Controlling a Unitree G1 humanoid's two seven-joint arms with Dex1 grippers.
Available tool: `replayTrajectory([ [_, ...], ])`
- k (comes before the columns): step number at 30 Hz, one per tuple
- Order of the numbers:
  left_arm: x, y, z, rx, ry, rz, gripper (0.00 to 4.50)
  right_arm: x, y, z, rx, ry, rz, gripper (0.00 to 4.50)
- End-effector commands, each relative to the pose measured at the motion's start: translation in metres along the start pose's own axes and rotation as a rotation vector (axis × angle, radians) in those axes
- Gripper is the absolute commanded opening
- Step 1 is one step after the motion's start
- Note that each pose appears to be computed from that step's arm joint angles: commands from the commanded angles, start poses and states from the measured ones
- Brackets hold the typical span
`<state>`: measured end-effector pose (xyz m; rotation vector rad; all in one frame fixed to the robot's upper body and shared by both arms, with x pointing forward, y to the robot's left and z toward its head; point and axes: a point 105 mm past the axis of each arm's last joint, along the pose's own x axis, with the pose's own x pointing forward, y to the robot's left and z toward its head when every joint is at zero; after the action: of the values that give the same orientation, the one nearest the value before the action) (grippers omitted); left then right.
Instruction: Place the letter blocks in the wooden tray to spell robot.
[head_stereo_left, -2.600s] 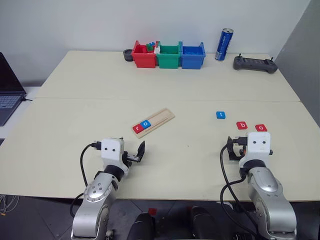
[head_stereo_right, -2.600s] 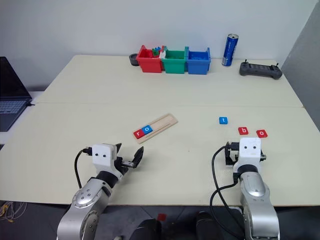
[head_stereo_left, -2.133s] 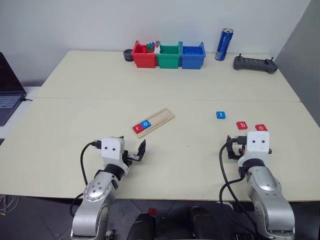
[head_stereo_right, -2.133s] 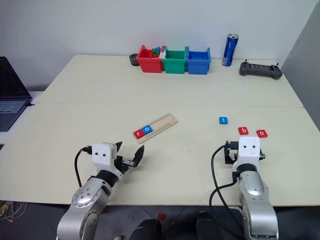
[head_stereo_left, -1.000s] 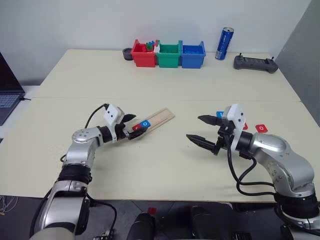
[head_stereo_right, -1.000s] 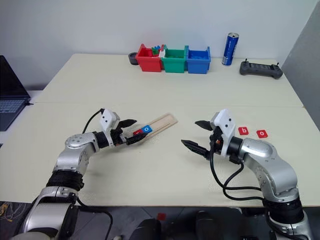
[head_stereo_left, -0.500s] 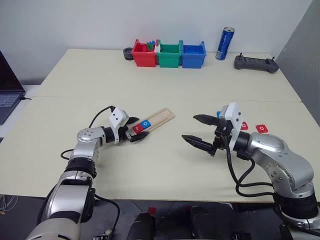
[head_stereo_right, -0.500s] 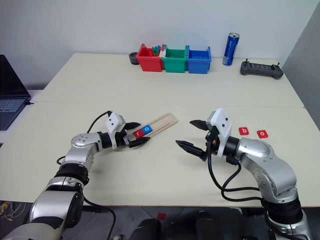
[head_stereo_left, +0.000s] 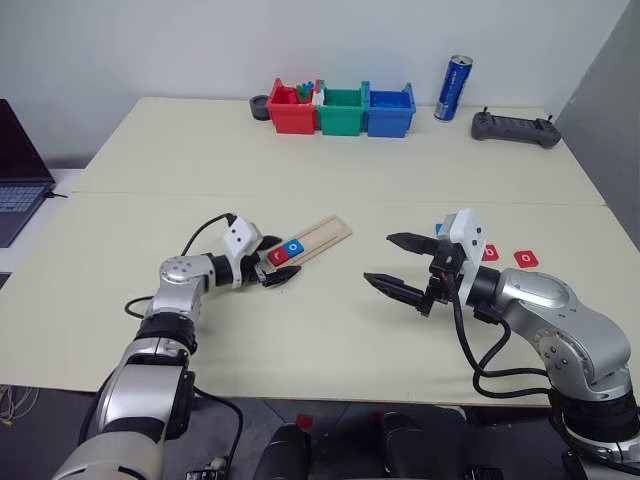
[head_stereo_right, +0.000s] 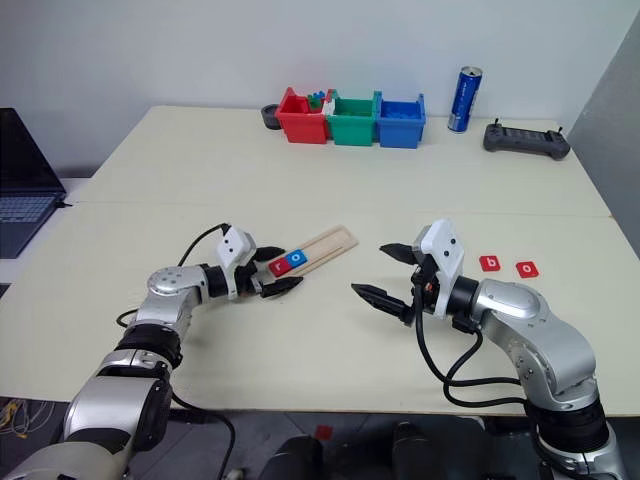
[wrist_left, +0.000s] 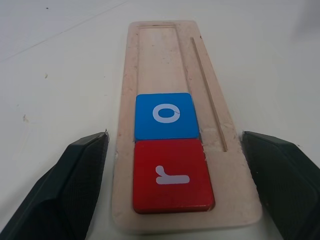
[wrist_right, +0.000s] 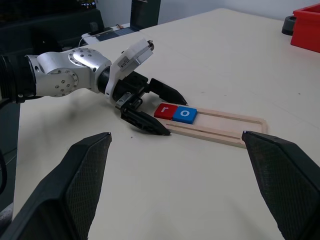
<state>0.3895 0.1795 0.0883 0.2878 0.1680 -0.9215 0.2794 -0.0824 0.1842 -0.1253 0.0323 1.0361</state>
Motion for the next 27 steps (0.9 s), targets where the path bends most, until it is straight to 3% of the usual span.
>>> replayTrajectory([
  [1, 0.001, -0.001, -0.003, -0.012, 0.011, -0.009, 4.32, -0.003, 0.003, 0.013, -0.032, -0.037, 0.002, 4.49],
  [5, 0.000, 0.001, -0.002, -0.007, 0.012, 0.000, 3.39, -0.004, 0.004, 0.013, -0.030, -0.037, 0.003, 4.50],
  [14, 0.011, -0.002, 0.010, 0.059, -0.019, -0.018, 3.40, -0.008, -0.001, 0.013, -0.036, -0.035, -0.022, 4.50],
  [20, 0.031, -0.041, 0.034, 0.140, -0.115, -0.214, 3.40, -0.029, 0.002, 0.004, -0.054, 0.025, -0.011, 4.50],
  [27, 0.030, -0.081, 0.037, 0.206, -0.123, -0.441, 3.40, -0.052, 0.008, -0.010, -0.126, 0.109, 0.029, 4.50],
])
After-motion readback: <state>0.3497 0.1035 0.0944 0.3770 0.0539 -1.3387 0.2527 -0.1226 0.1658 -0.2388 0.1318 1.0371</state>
